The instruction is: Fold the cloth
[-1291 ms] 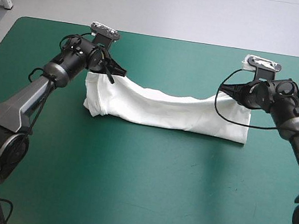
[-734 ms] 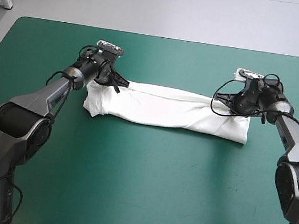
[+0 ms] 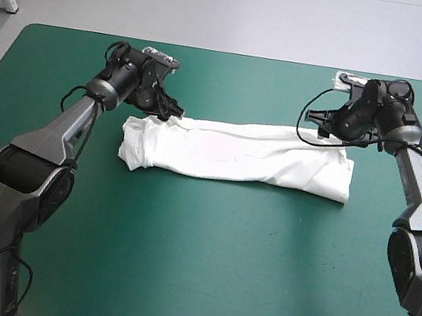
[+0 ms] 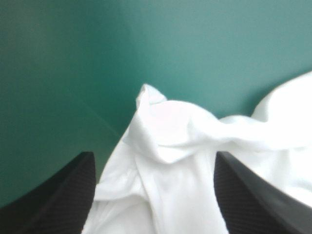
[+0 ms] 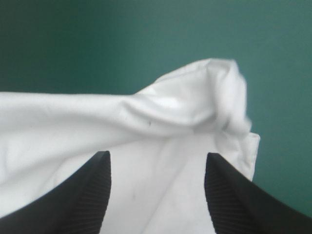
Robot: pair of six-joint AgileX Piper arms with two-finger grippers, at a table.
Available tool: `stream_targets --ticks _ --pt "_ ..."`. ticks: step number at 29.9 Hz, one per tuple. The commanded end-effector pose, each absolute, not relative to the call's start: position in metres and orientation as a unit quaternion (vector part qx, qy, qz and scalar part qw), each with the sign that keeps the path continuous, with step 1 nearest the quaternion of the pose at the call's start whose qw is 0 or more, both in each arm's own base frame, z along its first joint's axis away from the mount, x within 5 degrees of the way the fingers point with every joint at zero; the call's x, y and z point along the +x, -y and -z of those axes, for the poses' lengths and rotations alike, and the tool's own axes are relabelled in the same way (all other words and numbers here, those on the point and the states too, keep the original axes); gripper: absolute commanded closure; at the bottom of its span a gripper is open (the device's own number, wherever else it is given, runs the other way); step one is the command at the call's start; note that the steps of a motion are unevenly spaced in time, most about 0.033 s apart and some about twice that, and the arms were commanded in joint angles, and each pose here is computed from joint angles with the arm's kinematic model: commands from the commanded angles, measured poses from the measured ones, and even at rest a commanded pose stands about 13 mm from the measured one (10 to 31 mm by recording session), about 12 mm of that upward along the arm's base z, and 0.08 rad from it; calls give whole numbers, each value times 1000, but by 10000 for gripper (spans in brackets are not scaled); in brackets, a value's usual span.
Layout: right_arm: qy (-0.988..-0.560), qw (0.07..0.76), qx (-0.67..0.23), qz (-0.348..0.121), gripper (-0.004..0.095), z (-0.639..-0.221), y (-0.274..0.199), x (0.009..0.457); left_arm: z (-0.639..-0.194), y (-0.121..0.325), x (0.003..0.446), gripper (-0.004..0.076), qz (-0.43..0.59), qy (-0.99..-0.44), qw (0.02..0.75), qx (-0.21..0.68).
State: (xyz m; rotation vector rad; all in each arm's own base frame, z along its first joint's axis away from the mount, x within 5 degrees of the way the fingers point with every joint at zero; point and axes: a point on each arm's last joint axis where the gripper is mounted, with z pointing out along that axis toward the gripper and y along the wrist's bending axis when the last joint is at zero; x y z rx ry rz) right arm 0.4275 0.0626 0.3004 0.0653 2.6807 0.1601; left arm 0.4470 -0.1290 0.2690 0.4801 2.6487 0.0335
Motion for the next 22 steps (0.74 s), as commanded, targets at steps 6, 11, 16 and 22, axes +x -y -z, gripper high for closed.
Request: stream_targets --ticks 6,11,16,22 --pt "-957 284 16 -59 428 -360 -55 402 -388 127 412 281 36 -912 355 201" --pt "-950 307 13 -48 428 -380 -51 390 -404 148 394 685 114 -886 363 264" --pt "-947 318 12 -43 428 -392 -49 380 -406 184 379 733 135 -861 366 327" --pt "-943 330 12 -44 428 -402 -48 373 -396 221 371 733 171 -844 361 359"
